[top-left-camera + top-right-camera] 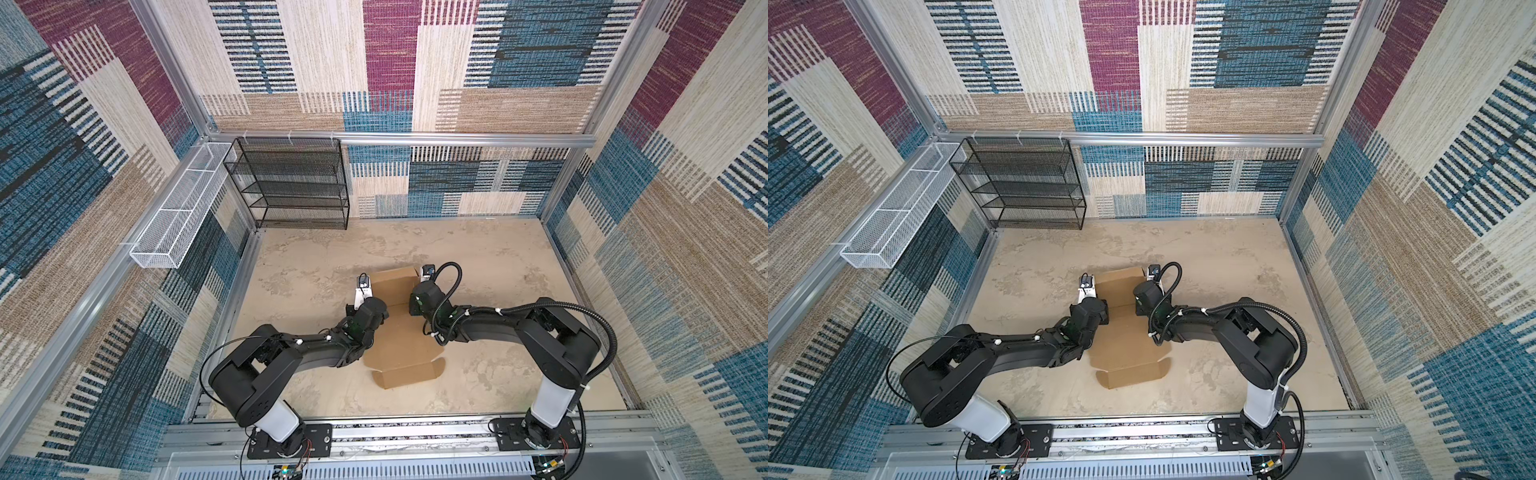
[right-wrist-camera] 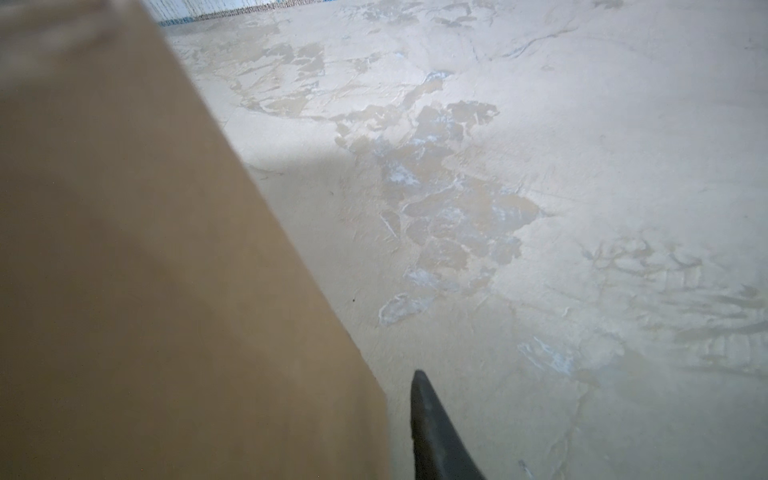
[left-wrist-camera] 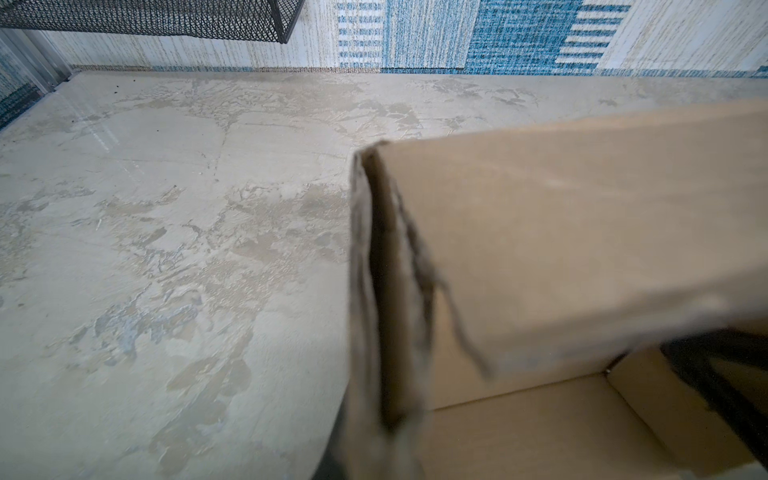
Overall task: Fold the paper box
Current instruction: 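Hold the far wall with the right gripper while the left gripper regrips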
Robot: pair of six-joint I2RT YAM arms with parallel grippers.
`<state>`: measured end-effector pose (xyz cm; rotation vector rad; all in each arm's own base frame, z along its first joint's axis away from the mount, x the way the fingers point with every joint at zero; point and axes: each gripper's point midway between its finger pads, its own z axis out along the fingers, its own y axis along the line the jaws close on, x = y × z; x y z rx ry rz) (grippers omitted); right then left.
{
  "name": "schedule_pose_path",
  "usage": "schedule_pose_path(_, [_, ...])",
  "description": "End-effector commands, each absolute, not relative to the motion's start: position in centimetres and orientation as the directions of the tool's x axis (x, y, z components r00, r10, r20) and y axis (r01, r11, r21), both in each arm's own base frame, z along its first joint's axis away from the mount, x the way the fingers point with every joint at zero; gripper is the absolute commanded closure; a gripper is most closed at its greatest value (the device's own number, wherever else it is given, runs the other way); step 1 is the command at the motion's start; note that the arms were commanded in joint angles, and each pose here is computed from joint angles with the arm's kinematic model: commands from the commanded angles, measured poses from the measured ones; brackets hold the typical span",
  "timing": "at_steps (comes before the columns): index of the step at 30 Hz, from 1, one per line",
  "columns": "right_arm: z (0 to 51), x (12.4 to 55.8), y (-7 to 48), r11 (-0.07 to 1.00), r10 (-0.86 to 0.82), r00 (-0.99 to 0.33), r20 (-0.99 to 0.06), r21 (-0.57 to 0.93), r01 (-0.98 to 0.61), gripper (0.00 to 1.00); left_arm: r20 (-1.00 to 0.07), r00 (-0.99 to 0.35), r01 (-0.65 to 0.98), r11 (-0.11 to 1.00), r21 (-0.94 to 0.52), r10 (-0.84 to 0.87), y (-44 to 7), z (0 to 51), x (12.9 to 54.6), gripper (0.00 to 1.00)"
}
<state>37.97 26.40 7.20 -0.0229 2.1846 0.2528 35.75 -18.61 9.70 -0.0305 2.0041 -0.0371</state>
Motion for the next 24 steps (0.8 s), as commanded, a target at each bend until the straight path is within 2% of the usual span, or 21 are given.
schedule_pose_path(1, [7.4,38.4,25.0,0.990,0.096,-0.562,-0.821,0.139,-0.034,0.76,-0.902,-0.429,-0.038,0.999,-0.035,-0.048,-18.0,9.3,35.7,1.00])
schedule_pose_path(5, [7.7,38.6,25.4,0.990,0.088,-0.562,-0.822,0.137,-0.046,0.77,-0.903,-0.427,-0.037,0.999,-0.036,-0.048,-18.0,9.4,35.7,1.00])
schedule_pose_path(10, [8.6,38.4,26.0,0.982,0.093,-0.557,-0.825,0.167,-0.083,0.64,-0.904,-0.426,-0.034,0.999,-0.029,-0.041,-18.1,9.5,35.8,1.00])
schedule_pose_path(14, [9.7,38.2,26.6,0.974,0.083,-0.551,-0.830,0.184,-0.130,0.61,-0.905,-0.425,-0.039,0.999,-0.021,-0.035,-18.0,9.5,35.8,1.00])
schedule_pose_path(21, [10.5,38.1,27.6,0.964,0.042,-0.547,-0.836,0.177,-0.198,0.71,-0.902,-0.431,-0.039,0.999,-0.015,-0.030,-18.0,9.5,35.9,1.00])
schedule_pose_path(24, [10.2,38.2,27.9,0.964,0.028,-0.557,-0.830,0.170,-0.204,0.72,-0.900,-0.435,-0.035,0.999,-0.015,-0.029,-18.2,9.6,35.9,1.00])
